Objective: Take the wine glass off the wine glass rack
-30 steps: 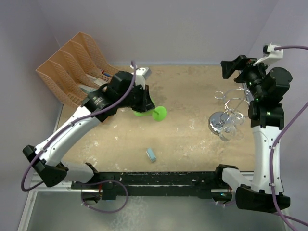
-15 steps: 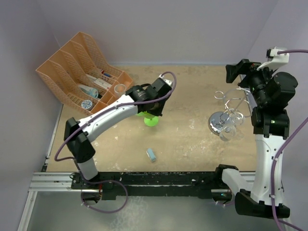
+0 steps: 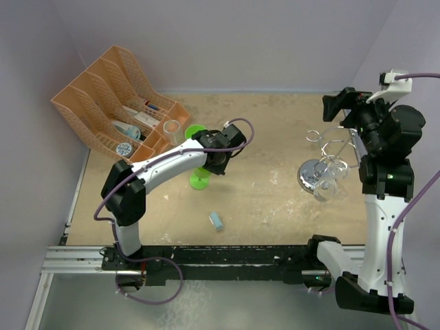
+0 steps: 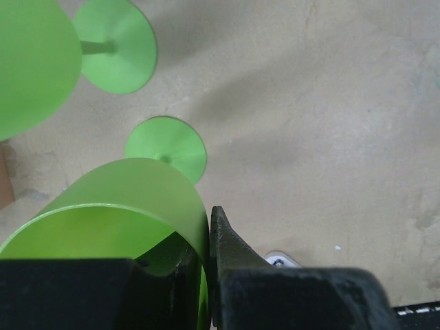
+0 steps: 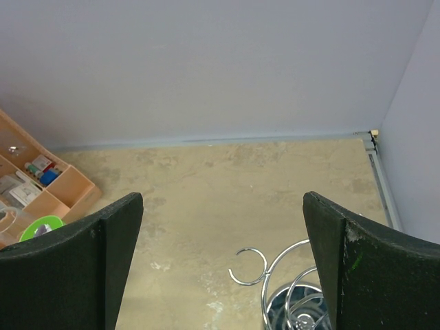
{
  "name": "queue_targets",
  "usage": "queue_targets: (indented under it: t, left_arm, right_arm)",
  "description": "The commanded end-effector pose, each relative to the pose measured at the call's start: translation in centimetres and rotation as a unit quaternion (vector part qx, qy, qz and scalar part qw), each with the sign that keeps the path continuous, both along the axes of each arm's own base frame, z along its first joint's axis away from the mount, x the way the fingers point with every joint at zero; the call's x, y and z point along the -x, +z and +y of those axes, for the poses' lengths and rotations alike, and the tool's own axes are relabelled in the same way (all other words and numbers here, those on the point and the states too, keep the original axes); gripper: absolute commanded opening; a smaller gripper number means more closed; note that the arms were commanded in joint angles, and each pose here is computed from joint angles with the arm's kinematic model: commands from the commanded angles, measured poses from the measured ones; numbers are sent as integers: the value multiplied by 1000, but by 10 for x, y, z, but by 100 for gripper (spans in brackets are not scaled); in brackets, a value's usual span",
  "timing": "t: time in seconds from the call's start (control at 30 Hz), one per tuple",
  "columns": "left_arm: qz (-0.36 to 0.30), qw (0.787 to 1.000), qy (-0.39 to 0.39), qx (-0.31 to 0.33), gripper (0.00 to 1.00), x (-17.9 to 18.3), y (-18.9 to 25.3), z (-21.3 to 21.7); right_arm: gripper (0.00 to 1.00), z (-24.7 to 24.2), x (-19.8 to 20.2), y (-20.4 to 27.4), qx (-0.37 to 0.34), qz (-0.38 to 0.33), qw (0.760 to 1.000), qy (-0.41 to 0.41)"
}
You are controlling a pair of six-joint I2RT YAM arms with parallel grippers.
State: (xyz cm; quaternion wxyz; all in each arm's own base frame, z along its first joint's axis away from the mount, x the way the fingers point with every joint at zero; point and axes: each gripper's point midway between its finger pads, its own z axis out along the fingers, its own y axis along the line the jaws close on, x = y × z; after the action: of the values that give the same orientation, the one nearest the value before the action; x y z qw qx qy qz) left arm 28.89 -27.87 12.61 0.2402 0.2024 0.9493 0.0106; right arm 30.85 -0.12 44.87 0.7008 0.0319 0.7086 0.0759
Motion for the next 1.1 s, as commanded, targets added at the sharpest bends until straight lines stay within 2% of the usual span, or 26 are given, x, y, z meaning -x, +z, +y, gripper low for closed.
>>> queue_targets:
  t: [0.0, 0.2, 0.33, 0.7, 1.07]
  left_arm:
    - [-22, 999, 22, 11, 0, -11, 3, 13]
    - [-18, 999, 30, 10, 1, -11, -3, 22]
    - [-19, 999, 35, 14, 6, -11, -1, 25]
    - [-51, 997, 38, 52, 33, -12, 36, 25]
    - [-106, 990, 25, 88, 64, -6, 95, 37]
  right_arm:
    - [100, 5, 3, 8, 7, -18, 1000, 13]
    - [100, 10, 3, 3, 1, -14, 999, 28]
    - [100, 12, 4, 2, -1, -14, 999, 33]
    - [100, 20, 0, 3, -9, -14, 998, 57]
    - [100, 47, 5, -14, -59, -5, 990, 126]
